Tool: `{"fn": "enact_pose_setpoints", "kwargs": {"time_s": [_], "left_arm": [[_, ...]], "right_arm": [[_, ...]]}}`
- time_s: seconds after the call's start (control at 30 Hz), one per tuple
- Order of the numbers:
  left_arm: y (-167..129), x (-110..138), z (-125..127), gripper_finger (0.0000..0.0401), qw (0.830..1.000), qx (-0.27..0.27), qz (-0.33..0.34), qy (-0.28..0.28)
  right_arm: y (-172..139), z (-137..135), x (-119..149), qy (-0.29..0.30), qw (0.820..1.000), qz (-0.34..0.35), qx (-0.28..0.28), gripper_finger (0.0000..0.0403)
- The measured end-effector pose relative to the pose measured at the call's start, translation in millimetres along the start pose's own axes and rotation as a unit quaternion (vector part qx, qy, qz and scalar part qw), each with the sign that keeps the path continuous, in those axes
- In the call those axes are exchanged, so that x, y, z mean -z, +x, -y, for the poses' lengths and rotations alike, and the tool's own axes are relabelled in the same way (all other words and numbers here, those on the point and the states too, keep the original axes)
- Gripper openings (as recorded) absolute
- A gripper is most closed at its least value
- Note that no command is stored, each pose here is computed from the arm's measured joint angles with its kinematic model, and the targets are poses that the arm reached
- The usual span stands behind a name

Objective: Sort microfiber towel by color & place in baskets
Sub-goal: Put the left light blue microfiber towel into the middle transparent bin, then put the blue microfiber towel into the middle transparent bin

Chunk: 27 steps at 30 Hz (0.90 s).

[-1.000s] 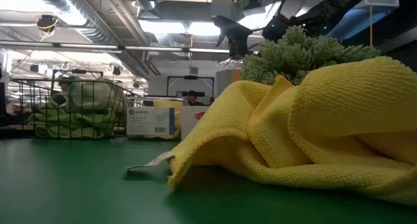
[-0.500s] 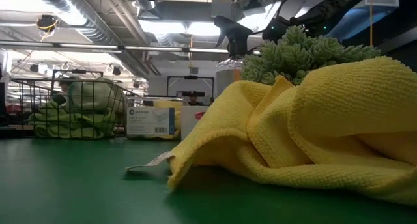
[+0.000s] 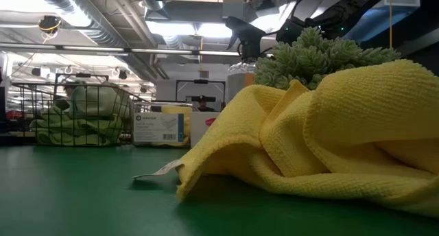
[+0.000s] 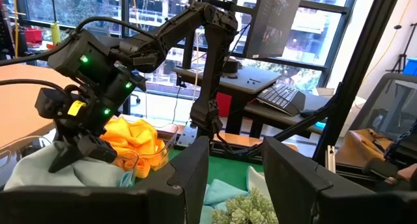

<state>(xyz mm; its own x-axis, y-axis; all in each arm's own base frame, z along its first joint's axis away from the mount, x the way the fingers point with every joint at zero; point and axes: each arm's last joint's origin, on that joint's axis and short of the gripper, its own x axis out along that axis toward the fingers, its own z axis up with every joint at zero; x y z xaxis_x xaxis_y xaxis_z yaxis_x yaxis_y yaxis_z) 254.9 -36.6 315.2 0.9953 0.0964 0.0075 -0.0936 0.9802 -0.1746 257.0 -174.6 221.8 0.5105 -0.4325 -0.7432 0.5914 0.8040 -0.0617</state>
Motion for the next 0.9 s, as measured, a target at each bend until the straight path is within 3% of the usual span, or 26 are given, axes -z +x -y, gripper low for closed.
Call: {"fn": "enact_pose_setpoints", "kwargs": {"time_s": [0.13, 0.3, 0.73, 0.9], "left_arm": [[0.0, 0.0, 0.0, 0.0137, 1.000, 0.000, 0.000, 0.000], [0.0, 0.0, 0.0, 0.0137, 1.000, 0.000, 0.000, 0.000], [0.0, 0.0, 0.0, 0.0137, 1.000, 0.000, 0.000, 0.000], [0.0, 0.0, 0.0, 0.0137, 1.000, 0.000, 0.000, 0.000]], "right_arm": [[-5.5, 1.2, -3.6, -0.002, 1.000, -0.017, 0.014, 0.0167], [-27.2, 3.1, -25.3, -0.019, 0.999, -0.048, 0.013, 0.0196], [-106.6, 8.0, -72.4, -0.020, 0.994, -0.111, -0.009, 0.0200], [-129.7, -1.6, -80.0, -0.029, 0.991, -0.115, -0.055, 0.0200]]}}
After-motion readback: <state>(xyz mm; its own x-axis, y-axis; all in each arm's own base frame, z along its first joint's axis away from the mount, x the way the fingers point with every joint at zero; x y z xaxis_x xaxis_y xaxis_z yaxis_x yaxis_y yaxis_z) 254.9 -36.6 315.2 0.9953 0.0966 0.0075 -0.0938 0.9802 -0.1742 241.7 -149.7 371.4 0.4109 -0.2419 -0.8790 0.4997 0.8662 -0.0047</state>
